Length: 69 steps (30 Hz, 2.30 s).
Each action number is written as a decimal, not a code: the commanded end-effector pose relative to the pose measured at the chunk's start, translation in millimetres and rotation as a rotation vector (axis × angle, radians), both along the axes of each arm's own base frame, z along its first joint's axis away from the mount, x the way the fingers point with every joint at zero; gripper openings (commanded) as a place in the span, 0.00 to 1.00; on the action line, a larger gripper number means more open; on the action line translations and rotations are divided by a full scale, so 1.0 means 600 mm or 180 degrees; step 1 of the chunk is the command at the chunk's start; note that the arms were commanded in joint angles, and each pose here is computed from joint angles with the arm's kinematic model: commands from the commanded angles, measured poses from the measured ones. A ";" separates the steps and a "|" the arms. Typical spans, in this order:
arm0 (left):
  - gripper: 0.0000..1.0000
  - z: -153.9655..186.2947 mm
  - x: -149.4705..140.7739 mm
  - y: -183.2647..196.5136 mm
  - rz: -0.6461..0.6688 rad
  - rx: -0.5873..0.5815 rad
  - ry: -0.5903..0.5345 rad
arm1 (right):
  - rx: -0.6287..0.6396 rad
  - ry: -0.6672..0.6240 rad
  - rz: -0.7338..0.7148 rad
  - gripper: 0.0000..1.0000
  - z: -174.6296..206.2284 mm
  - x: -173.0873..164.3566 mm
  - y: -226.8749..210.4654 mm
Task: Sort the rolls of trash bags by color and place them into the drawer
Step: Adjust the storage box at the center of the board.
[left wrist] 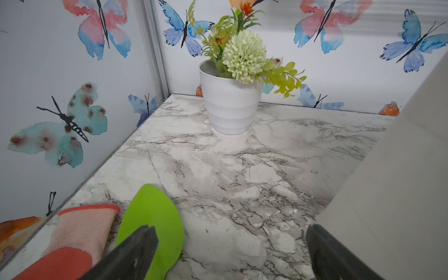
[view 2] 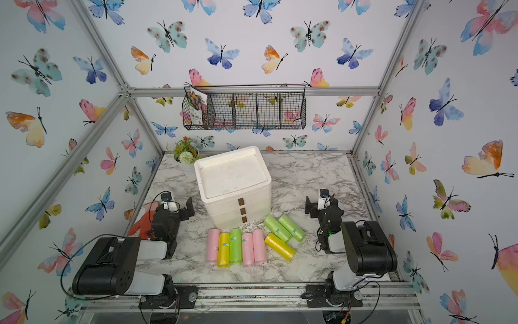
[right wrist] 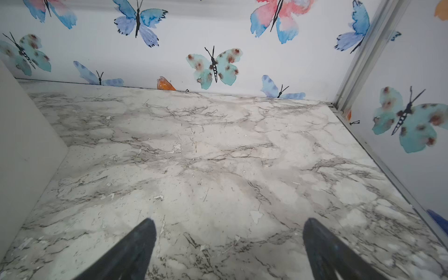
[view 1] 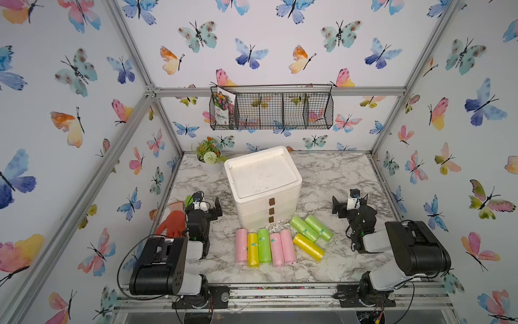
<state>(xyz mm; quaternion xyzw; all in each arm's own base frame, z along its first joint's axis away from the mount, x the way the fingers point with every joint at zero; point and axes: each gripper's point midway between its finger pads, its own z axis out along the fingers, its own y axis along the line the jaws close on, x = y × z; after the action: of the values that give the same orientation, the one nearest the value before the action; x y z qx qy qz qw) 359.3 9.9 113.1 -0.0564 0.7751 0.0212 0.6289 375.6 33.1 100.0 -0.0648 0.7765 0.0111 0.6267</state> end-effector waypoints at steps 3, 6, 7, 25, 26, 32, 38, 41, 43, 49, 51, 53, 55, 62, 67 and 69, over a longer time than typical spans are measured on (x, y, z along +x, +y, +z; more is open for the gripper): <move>0.99 0.010 0.001 0.000 0.0002 0.0037 -0.0063 | 0.0005 -0.0053 0.0009 0.98 0.008 0.005 0.001; 0.99 0.010 0.001 0.000 0.0007 0.0038 -0.0064 | 0.0016 -0.0017 0.0004 0.98 0.006 0.008 0.000; 0.99 0.011 0.002 0.001 0.0009 0.0036 -0.0069 | 0.0015 -0.0021 0.0000 0.98 0.007 0.009 0.000; 0.99 0.011 0.002 0.001 0.0023 0.0026 -0.0071 | 0.0017 -0.0019 -0.0014 0.98 0.007 0.009 -0.001; 0.99 0.014 0.000 0.004 0.0051 0.0016 -0.0101 | 0.0009 -0.0026 -0.0037 0.98 0.007 0.008 -0.003; 0.99 0.081 0.016 0.022 0.0261 0.0019 -0.0080 | 0.0045 -0.0055 -0.0304 0.98 0.026 0.016 -0.026; 0.99 0.165 0.003 0.095 0.1326 -0.0305 0.0731 | 0.0086 0.0421 -0.0451 0.98 0.075 0.048 -0.033; 0.99 0.197 -0.014 0.104 0.1526 -0.0340 0.1083 | 0.0365 0.0541 -0.0265 0.98 0.111 0.046 -0.010; 0.99 0.220 -0.026 0.098 0.1495 -0.0433 0.1188 | 0.0527 0.0510 -0.0053 0.98 0.142 0.039 0.012; 0.99 0.308 -0.065 0.039 0.0817 -0.0934 0.0816 | 0.0870 0.0370 0.0260 0.98 0.257 0.015 0.044; 0.99 0.333 -0.077 0.009 0.0478 -0.1092 0.0787 | 0.0955 0.0288 0.0336 0.98 0.297 0.010 0.050; 0.99 0.343 -0.081 -0.015 0.0206 -0.1131 0.0878 | 0.1229 0.0267 0.0174 0.98 0.314 0.011 0.041; 0.99 0.345 -0.081 -0.038 -0.0048 -0.1141 0.1009 | 0.1234 0.0235 0.0409 0.99 0.327 0.011 0.060; 0.73 0.346 -0.076 -0.100 -0.0697 -0.1309 0.1231 | 0.1679 0.1010 0.1013 0.70 0.270 0.011 0.131; 0.75 0.333 -0.056 -0.116 -0.0764 -0.1487 0.1448 | 0.1919 0.1176 0.1020 0.68 0.240 -0.020 0.144; 0.76 0.339 -0.044 -0.119 -0.0767 -0.1562 0.1453 | 0.1936 0.1210 0.1001 0.69 0.232 -0.034 0.147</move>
<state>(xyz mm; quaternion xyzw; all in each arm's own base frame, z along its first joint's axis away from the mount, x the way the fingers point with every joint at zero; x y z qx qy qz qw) 330.2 -49.2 308.5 -0.1135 0.8801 -0.1908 0.4198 370.4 111.1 234.7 0.0065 0.8252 0.3175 0.4671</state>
